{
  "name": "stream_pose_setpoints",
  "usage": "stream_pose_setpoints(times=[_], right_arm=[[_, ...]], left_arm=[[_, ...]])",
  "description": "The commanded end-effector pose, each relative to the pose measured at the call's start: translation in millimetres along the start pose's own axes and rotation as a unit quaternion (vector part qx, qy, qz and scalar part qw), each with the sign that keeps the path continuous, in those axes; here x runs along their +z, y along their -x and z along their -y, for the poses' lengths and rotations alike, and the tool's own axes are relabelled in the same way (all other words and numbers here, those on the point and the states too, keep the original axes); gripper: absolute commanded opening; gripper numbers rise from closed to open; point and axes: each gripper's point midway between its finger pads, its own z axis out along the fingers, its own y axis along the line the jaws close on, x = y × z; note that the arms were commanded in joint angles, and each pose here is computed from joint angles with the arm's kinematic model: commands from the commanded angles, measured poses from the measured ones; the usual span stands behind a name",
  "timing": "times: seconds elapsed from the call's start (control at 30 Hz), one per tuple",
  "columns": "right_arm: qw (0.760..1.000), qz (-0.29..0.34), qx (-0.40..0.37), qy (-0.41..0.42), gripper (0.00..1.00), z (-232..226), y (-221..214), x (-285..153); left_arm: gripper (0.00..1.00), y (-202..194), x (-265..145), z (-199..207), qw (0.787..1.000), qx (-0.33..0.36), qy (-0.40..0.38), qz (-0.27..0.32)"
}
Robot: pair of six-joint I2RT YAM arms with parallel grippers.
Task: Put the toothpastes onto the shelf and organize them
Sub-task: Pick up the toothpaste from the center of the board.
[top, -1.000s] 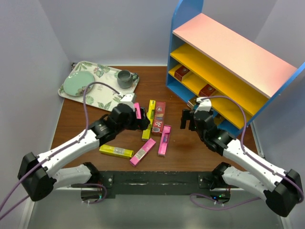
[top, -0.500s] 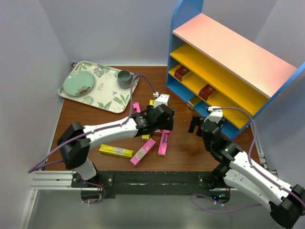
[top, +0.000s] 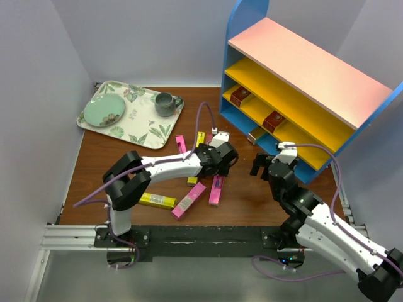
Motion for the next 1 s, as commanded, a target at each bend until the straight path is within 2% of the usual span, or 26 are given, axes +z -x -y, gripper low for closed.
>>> stream_pose_setpoints(times=[0.0, 0.37, 0.6, 0.9, 0.97], right_arm=[[0.999, 0.028, 0.018, -0.011, 0.98, 2.3, 10.6, 2.2], [0.999, 0.030, 0.021, -0.001, 0.98, -0.7, 6.0, 4.3], [0.999, 0.031, 0.023, 0.002, 0.98, -0.5, 2.5, 5.3], [0.999, 0.031, 0.024, 0.003, 0.98, -0.5, 1.6, 5.3], [0.999, 0.031, 0.024, 0.003, 0.98, -0.6, 1.9, 5.4]], left_arm=[[0.87, 9.5, 1.8, -7.3, 0.999, -0.014, 0.034, 0.014], [0.93, 6.8, 5.4, -17.1, 0.998, -0.014, 0.058, 0.012], [0.86, 3.5, 11.9, -11.3, 0.999, -0.016, 0.047, 0.005], [0.85, 23.6, 4.0, -13.2, 0.997, -0.068, 0.008, 0.025], [0.81, 26.2, 6.2, -12.5, 0.997, -0.069, 0.007, 0.024]])
